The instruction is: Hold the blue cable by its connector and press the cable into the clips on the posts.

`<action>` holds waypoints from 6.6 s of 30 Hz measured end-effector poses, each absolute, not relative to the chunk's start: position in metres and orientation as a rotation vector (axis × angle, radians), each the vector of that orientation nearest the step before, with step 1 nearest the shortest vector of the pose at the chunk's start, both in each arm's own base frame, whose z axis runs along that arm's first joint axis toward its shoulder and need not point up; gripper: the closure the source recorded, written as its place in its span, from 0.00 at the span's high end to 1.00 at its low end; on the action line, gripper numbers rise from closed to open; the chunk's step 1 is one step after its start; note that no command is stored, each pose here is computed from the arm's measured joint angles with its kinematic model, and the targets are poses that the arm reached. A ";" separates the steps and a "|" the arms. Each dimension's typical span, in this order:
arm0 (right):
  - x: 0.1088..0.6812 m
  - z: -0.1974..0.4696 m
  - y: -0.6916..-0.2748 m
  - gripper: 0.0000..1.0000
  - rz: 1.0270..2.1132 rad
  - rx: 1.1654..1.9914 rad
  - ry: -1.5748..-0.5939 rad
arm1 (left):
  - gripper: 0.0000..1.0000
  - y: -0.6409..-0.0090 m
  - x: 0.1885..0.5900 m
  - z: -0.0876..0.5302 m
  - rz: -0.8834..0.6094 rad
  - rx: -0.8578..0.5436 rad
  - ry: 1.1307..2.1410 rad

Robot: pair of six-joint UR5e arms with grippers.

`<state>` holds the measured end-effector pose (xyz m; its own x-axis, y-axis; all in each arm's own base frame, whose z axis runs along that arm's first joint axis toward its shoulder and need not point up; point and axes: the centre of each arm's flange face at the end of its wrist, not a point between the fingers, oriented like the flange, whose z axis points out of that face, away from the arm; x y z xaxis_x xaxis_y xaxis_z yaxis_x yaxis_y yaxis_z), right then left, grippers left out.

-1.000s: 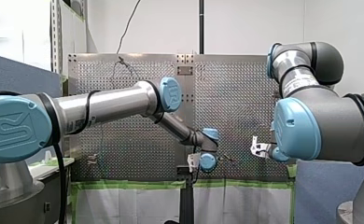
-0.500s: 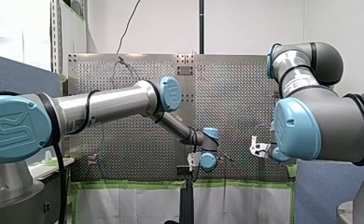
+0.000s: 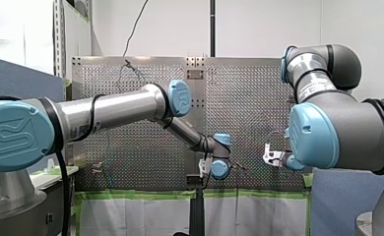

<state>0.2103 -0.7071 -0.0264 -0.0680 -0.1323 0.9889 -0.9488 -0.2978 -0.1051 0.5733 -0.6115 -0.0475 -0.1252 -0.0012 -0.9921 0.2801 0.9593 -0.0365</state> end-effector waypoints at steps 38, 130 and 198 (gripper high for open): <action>0.215 -0.028 -0.704 0.00 1.440 1.498 -1.212 | 1.00 -0.590 0.497 -0.049 -0.030 0.553 1.821; 0.221 -0.037 -0.698 0.00 1.435 1.522 -1.224 | 1.00 -0.638 0.458 -0.065 -0.397 0.402 1.672; 0.213 -0.064 -0.614 0.00 1.347 1.589 -1.270 | 1.00 -0.596 0.408 0.001 -0.323 0.552 1.953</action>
<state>0.2130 -0.6143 -0.0637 -0.0155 -0.2418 0.9702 -0.9543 -0.2860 -0.0866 0.4083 -0.5958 0.0013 -0.3601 0.2350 -0.9028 0.5134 0.8580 0.0186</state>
